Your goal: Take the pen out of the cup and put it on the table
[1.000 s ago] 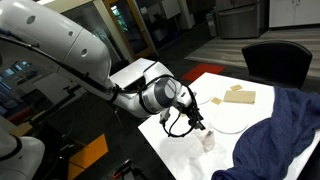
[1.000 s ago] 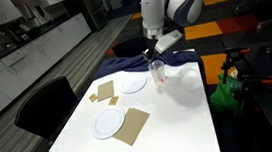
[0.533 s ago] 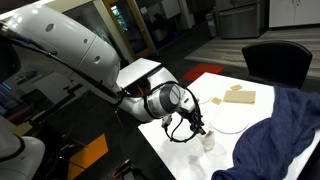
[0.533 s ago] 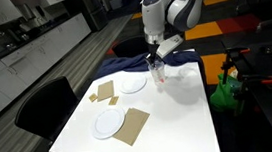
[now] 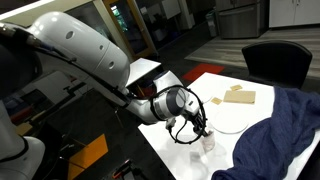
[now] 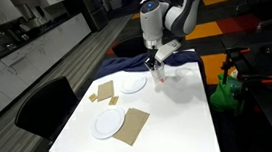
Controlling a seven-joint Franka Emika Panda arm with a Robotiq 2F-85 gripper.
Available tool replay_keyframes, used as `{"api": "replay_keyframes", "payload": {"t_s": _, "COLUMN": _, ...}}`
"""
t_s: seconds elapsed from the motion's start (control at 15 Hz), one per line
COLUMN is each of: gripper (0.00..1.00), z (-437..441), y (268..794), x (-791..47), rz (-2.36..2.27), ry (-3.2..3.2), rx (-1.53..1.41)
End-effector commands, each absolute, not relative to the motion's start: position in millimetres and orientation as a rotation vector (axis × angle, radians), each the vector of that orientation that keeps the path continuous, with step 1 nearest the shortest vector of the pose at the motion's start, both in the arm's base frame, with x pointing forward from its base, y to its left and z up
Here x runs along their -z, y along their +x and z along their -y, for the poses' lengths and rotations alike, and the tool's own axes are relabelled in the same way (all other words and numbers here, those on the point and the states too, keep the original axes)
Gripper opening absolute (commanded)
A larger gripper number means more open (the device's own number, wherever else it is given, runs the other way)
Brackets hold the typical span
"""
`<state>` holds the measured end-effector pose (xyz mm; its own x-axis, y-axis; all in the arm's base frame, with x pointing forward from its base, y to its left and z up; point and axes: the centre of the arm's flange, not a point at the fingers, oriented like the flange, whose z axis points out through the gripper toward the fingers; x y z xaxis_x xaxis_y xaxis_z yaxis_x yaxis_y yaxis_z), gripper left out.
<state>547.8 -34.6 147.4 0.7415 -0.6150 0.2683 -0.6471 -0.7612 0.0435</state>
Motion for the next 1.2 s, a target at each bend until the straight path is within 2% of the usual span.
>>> {"api": "replay_keyframes", "payload": {"t_s": 0.0, "gripper": 0.54, "z": 40.3, "y": 561.2, "x": -140.1, "rz": 1.004, "ry": 2.822, "rx": -0.380}}
{"api": "replay_keyframes", "payload": {"t_s": 0.13, "gripper": 0.52, "z": 40.5, "y": 564.0, "x": -137.4, "rz": 1.005, "ry": 2.817, "rx": -0.378}}
{"api": "replay_keyframes", "payload": {"t_s": 0.4, "gripper": 0.15, "z": 40.9, "y": 563.3, "x": -135.1, "rz": 1.008, "ry": 2.808, "rx": -0.370}}
{"api": "replay_keyframes", "payload": {"t_s": 0.53, "gripper": 0.00, "z": 39.9, "y": 560.1, "x": -136.6, "rz": 1.008, "ry": 2.802, "rx": -0.367}}
{"api": "replay_keyframes", "payload": {"t_s": 0.67, "gripper": 0.05, "z": 36.8, "y": 554.5, "x": -142.4, "rz": 0.998, "ry": 2.796, "rx": -0.375}}
{"api": "replay_keyframes", "payload": {"t_s": 1.13, "gripper": 0.05, "z": 30.1, "y": 530.3, "x": -181.1, "rz": 0.928, "ry": 2.760, "rx": -0.502}}
